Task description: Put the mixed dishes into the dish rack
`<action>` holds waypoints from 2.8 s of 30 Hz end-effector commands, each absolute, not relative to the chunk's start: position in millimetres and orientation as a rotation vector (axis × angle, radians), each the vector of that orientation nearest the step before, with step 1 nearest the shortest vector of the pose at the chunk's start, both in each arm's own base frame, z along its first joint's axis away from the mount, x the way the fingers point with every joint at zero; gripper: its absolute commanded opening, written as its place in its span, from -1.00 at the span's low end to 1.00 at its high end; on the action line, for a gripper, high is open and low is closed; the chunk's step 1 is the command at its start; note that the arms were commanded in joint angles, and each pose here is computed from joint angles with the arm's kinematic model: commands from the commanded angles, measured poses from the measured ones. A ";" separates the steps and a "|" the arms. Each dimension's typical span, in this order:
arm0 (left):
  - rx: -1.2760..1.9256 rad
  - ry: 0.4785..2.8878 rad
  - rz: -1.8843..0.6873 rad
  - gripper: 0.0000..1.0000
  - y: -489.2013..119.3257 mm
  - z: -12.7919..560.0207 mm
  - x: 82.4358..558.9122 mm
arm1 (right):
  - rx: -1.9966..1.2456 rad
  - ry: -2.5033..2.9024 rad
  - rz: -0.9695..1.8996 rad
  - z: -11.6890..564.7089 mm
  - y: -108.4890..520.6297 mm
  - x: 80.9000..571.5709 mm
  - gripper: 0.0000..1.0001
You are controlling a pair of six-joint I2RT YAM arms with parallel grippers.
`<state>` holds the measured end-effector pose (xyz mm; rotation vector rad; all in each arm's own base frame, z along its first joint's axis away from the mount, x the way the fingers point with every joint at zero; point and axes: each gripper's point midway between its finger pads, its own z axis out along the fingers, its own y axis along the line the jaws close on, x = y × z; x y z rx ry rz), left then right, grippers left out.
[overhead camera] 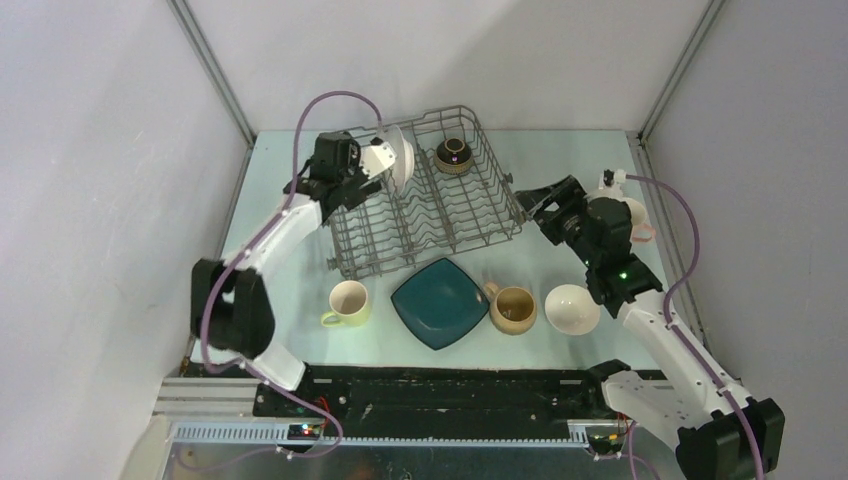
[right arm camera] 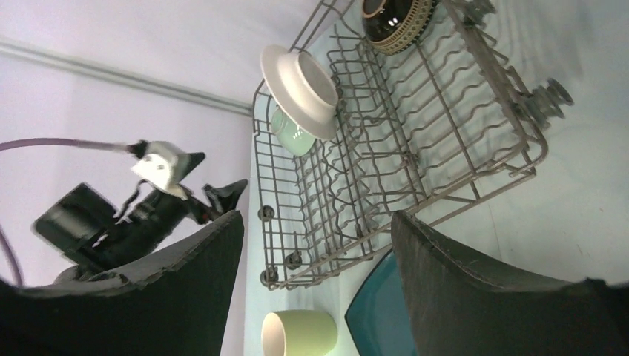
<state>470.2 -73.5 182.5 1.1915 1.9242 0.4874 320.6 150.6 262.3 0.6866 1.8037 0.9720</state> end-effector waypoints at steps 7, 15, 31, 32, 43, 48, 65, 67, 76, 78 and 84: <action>0.166 1.779 0.190 0.99 -107.1 329.4 407.5 | 0.134 1.935 1.017 261.2 200.1 303.2 0.56; -0.038 1.906 -0.225 0.99 -136.4 289.3 361.8 | -0.039 2.138 0.788 213.5 195.1 279.5 0.64; -0.124 1.934 -0.464 0.99 -129.2 235.5 283.7 | -0.314 2.489 0.486 135.7 199.7 208.3 0.36; -0.129 1.926 -0.466 0.99 -127.3 236.8 281.3 | -0.328 2.502 0.480 132.1 201.7 206.4 0.35; -0.145 1.953 -0.434 0.99 -117.7 230.8 271.0 | -0.403 2.629 0.348 85.3 214.1 198.8 0.18; -0.136 1.953 -0.450 1.00 -120.3 229.8 270.1 | -0.405 2.639 0.329 78.2 210.5 196.7 -0.04; -0.184 2.041 -0.421 0.99 -118.7 210.6 270.8 | -0.281 2.370 0.508 156.8 189.8 213.2 -1.00; -0.214 2.026 -0.443 0.99 -118.4 214.1 269.9 | -0.267 2.322 0.525 169.5 184.0 215.3 -1.00; -0.312 2.099 -0.631 0.99 -144.0 218.5 264.9 | -0.238 2.102 0.668 219.2 186.0 235.3 -1.00; -0.350 2.122 -0.742 0.99 -158.9 222.5 261.6 | -0.240 2.029 0.715 235.4 193.2 241.4 -1.00; -0.427 2.101 -1.045 0.99 -191.7 255.8 251.9 | -0.344 1.808 0.789 279.7 211.3 252.3 -1.00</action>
